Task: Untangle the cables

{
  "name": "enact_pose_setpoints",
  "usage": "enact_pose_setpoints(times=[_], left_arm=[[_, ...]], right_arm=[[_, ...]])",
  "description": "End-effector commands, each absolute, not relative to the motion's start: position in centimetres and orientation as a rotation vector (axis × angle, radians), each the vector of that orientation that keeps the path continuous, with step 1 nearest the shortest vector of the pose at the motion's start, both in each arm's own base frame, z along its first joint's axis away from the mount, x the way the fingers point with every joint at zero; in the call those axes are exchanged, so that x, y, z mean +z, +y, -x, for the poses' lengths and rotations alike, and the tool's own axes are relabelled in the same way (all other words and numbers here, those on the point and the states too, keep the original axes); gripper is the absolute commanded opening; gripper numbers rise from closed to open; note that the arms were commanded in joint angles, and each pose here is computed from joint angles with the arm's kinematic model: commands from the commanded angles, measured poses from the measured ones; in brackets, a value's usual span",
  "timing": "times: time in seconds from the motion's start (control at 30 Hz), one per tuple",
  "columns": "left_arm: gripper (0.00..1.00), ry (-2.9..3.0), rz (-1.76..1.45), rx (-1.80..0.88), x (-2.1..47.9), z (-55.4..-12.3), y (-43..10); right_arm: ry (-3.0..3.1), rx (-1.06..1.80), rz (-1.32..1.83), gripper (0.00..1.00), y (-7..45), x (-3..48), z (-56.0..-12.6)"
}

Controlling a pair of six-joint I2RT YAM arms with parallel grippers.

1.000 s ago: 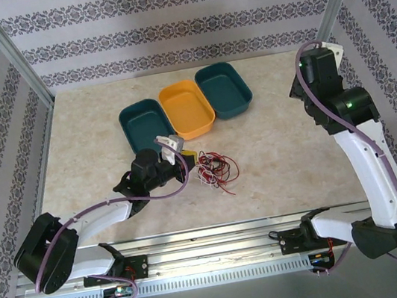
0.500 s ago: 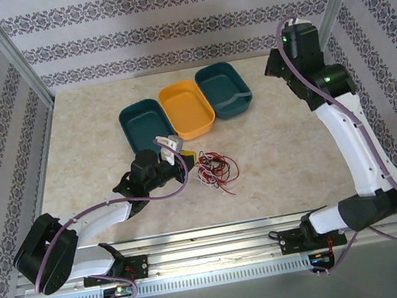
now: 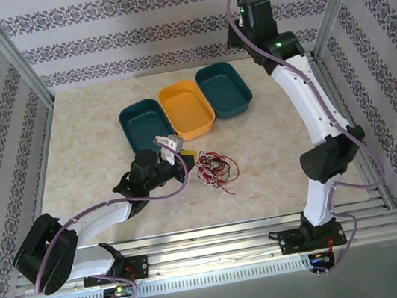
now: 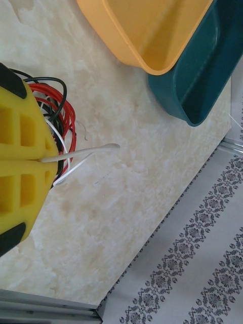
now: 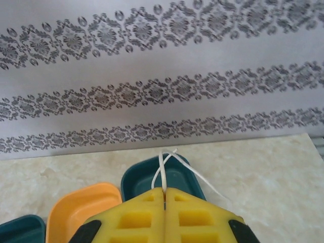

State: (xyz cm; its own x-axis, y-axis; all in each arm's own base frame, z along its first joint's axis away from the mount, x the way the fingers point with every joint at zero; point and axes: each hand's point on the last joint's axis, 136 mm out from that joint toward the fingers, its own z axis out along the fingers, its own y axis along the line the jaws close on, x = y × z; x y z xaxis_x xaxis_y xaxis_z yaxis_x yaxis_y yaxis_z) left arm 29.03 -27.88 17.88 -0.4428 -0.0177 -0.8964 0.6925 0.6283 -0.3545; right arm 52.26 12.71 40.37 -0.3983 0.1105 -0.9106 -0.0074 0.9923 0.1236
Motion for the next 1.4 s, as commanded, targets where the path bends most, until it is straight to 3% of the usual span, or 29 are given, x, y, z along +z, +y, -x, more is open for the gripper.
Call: enact_pose_setpoints(times=[0.0, 0.5, 1.37], left_arm=[[0.0, 1.823, -0.551, -0.946, 18.9, -29.1, -28.3], [0.0, 1.818, -0.553, -1.0, 18.5, -29.1, -29.0], [0.0, 1.826, -0.532, -0.989, 18.2, -29.3, -28.8]], right_arm=[[1.98, 0.044, 0.001, 0.0, 13.6, 39.9, -53.6], [2.067, -0.067, 0.074, 0.0, 15.9, 34.9, -56.4], [2.156, -0.271, -0.112, 0.0, 10.9, 31.5, -54.8]])
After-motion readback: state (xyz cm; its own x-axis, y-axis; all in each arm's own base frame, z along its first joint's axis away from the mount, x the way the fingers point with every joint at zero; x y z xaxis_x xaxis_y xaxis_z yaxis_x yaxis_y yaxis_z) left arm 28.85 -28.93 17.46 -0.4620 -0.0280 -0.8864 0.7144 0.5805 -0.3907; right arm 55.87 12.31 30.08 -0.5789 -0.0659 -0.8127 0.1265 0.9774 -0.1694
